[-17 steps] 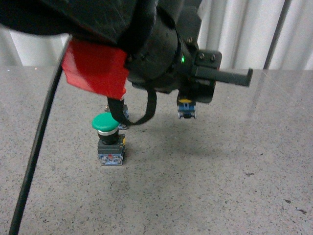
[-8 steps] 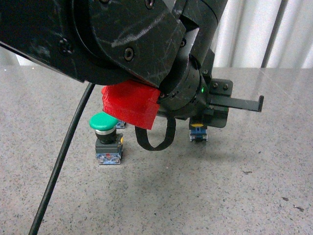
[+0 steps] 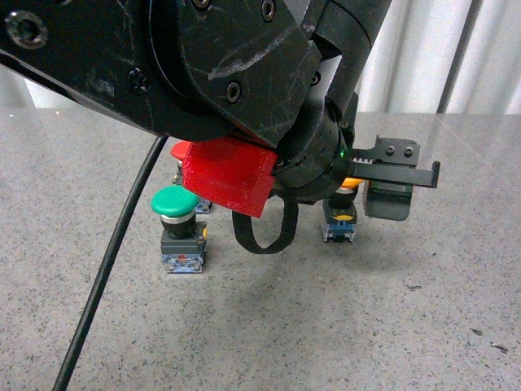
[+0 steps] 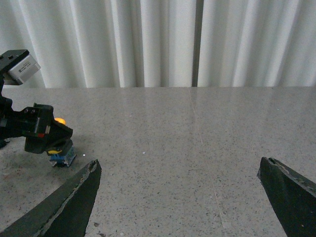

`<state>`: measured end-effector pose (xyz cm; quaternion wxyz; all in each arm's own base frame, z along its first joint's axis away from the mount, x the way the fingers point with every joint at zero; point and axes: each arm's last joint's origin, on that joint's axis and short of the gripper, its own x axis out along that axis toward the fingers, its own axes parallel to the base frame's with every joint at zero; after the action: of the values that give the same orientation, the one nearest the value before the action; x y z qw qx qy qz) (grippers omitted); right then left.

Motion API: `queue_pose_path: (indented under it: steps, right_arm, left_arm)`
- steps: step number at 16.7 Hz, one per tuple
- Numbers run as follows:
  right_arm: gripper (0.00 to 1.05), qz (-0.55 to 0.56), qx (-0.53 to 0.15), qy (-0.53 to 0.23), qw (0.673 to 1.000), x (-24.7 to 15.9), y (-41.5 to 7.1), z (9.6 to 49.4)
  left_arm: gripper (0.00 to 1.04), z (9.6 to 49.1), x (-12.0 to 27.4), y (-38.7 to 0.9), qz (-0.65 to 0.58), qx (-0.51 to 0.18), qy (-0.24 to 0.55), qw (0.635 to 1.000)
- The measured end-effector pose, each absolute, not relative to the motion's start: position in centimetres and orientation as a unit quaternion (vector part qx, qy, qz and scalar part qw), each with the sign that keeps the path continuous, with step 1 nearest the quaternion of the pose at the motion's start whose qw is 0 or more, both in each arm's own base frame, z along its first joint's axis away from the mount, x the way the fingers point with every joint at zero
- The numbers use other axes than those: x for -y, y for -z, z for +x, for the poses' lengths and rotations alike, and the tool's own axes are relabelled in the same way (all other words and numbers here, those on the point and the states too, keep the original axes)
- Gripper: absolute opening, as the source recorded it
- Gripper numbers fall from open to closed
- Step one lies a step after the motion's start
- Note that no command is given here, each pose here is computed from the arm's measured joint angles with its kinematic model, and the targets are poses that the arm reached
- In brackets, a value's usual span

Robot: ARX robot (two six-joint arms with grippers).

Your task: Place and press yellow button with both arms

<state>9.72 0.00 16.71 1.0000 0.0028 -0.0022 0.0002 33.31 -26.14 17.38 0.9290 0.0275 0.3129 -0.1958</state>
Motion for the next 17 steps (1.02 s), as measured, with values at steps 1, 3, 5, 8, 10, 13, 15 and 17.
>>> queue_pose_path:
  steps: [1,3,5,8,10,13,15,17]
  right_arm:
    - [0.98,0.003,0.002,0.000,1.000,0.0,-16.7,9.7]
    - [0.98,0.003,0.002,0.000,1.000,0.0,-16.7,9.7]
    - [0.98,0.003,0.002,0.000,1.000,0.0,-16.7,9.7]
    - [0.98,0.003,0.002,0.000,1.000,0.0,-16.7,9.7]
    - [0.98,0.003,0.002,0.000,1.000,0.0,-16.7,9.7]
    - [0.98,0.003,0.002,0.000,1.000,0.0,-16.7,9.7]
    - [0.98,0.003,0.002,0.000,1.000,0.0,-16.7,9.7]
    - [0.98,0.003,0.002,0.000,1.000,0.0,-16.7,9.7]
  left_arm:
    - [0.93,33.4,26.2,-17.6,0.025,-0.307,0.197,0.931]
    - [0.99,33.7,26.0,-18.3,0.018,-0.293,0.197,0.935]
    - [0.98,33.9,23.6,-24.1,0.009,-0.205,0.188,0.961]
    - [0.98,31.7,16.1,-32.0,0.031,-0.052,0.111,0.992]
    - [0.98,29.2,11.9,-33.9,0.065,0.002,0.064,0.996]
    - [0.90,23.3,6.4,-34.7,0.084,0.012,0.011,0.996]
    - [0.74,19.7,3.8,-32.5,0.044,0.008,0.000,0.999]
    - [0.58,17.6,2.6,-29.9,0.017,0.016,-0.011,1.000]
